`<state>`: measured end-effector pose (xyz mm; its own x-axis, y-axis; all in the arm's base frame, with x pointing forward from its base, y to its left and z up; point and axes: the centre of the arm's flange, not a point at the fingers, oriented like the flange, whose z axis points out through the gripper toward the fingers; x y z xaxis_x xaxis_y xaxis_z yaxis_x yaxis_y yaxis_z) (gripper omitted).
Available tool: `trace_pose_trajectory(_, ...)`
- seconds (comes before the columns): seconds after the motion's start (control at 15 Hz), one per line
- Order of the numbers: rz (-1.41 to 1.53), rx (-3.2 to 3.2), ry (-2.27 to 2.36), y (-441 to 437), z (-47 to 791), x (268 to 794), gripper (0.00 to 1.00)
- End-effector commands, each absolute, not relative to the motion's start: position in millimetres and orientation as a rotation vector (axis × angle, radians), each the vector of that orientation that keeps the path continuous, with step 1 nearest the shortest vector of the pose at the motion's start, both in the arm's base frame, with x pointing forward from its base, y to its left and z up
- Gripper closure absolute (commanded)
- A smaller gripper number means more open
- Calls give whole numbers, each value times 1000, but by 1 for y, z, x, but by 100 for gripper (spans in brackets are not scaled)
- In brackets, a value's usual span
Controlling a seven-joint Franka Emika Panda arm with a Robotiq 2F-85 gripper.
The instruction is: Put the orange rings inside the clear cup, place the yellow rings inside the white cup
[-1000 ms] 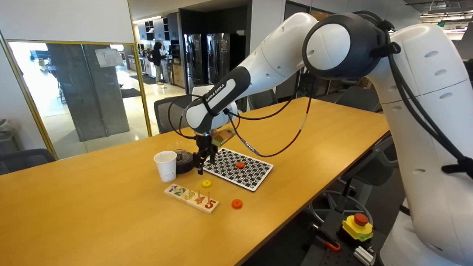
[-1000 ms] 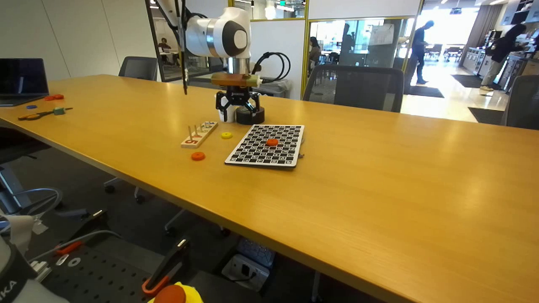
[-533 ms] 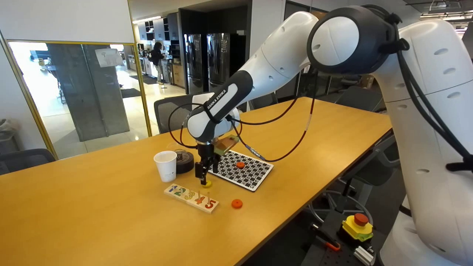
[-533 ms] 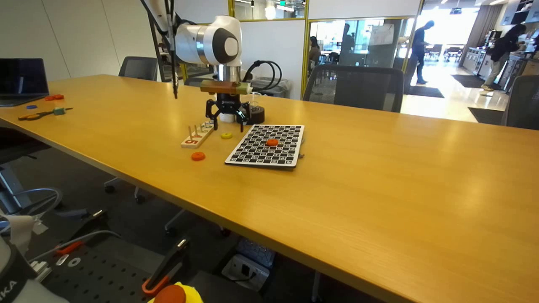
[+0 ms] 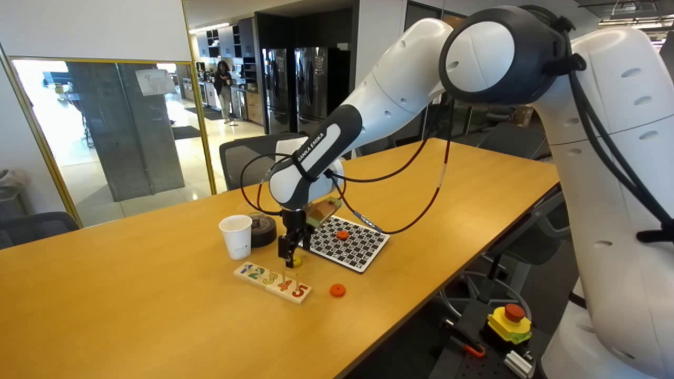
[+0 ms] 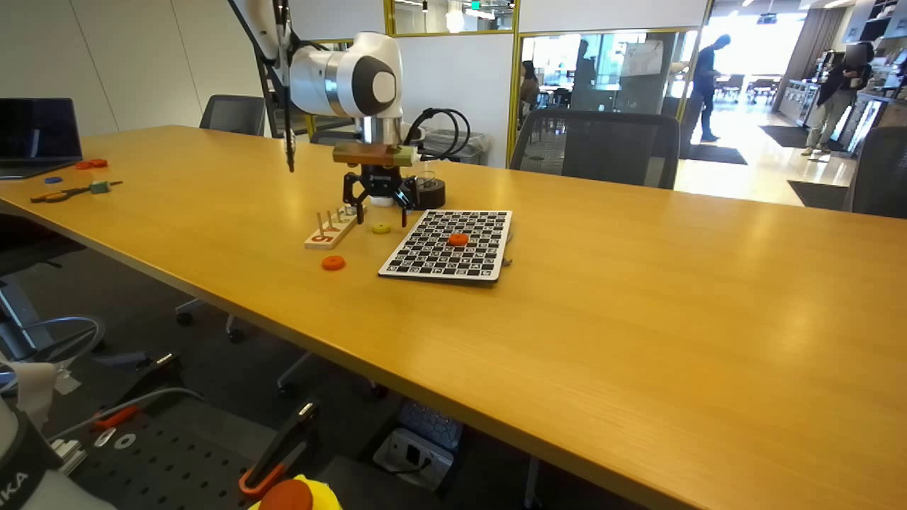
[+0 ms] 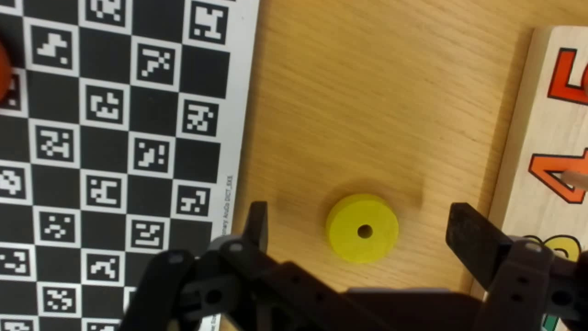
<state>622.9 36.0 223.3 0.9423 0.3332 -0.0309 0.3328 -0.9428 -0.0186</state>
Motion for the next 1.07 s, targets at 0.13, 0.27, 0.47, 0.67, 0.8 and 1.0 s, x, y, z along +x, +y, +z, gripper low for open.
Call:
trace_pose_trajectory(0.13,-18,-3092,-539,41,228,616,0)
trace_pose_trajectory(0.27,-26,-3090,-540,41,228,616,0)
trace_pose_trajectory(0.47,-29,-3091,-544,42,226,616,9)
trace_pose_trajectory(0.67,-37,-3090,-547,42,226,616,42)
trace_pose_trajectory(0.8,-38,-3089,-547,43,225,616,58)
trace_pose_trajectory(1.0,-35,-3088,-548,43,225,617,80)
